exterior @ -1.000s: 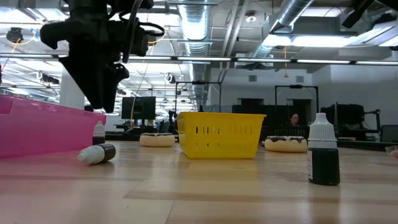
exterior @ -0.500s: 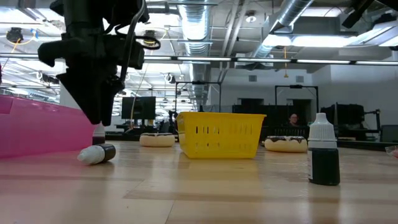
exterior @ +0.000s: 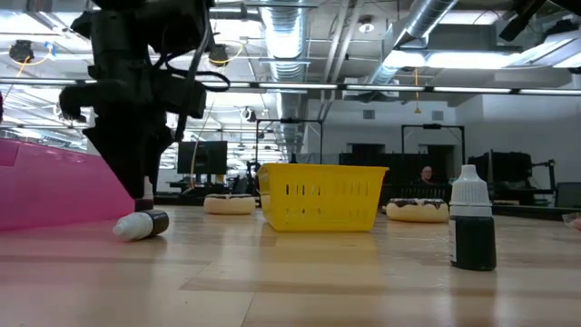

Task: Pick & Place Food Item
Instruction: Put the top red food coloring bottle into the yellow bin

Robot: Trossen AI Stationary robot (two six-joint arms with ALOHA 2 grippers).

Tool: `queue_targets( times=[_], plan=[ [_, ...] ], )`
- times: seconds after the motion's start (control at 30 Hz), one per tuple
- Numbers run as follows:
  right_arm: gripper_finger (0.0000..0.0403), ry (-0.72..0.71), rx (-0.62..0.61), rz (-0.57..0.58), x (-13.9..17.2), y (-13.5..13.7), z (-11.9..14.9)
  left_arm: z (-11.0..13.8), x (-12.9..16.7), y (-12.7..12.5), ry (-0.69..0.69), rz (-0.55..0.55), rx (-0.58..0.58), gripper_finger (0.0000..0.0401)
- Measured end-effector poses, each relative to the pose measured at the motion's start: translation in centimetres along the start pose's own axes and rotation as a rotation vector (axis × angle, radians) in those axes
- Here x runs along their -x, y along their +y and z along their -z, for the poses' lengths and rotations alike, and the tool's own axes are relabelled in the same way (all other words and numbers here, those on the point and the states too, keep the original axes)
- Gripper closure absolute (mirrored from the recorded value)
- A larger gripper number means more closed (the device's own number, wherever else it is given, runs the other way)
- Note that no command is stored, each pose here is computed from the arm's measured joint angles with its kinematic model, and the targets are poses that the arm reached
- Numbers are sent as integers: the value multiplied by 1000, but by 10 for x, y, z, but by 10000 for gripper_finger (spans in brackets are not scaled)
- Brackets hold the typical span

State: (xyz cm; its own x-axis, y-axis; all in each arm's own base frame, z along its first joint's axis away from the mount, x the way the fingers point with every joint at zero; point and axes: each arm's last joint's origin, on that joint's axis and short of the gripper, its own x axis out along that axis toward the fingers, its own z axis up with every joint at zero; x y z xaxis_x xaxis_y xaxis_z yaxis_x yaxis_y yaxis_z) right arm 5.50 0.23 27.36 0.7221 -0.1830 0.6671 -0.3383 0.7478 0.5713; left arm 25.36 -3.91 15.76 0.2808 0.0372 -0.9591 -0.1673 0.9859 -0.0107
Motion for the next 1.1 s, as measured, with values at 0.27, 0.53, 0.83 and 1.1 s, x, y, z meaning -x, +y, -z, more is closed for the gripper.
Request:
queue_targets(
  times=[0.27, 0.53, 0.83, 1.1],
  plan=[
    [200, 0, 0, 0, 0, 0, 0, -2, -1, -1, -16, 10, 4, 262],
    [200, 0, -1, 1, 0, 0, 0, -3, -1, -2, -16, 52, 17, 348],
    [200, 0, -15, 1, 0, 0, 0, -22, 5, -8, -211, 140, 134, 357],
    [200, 0, -29, 2, 0, 0, 0, -42, 33, -10, -493, 240, 206, 356]
  ],
)
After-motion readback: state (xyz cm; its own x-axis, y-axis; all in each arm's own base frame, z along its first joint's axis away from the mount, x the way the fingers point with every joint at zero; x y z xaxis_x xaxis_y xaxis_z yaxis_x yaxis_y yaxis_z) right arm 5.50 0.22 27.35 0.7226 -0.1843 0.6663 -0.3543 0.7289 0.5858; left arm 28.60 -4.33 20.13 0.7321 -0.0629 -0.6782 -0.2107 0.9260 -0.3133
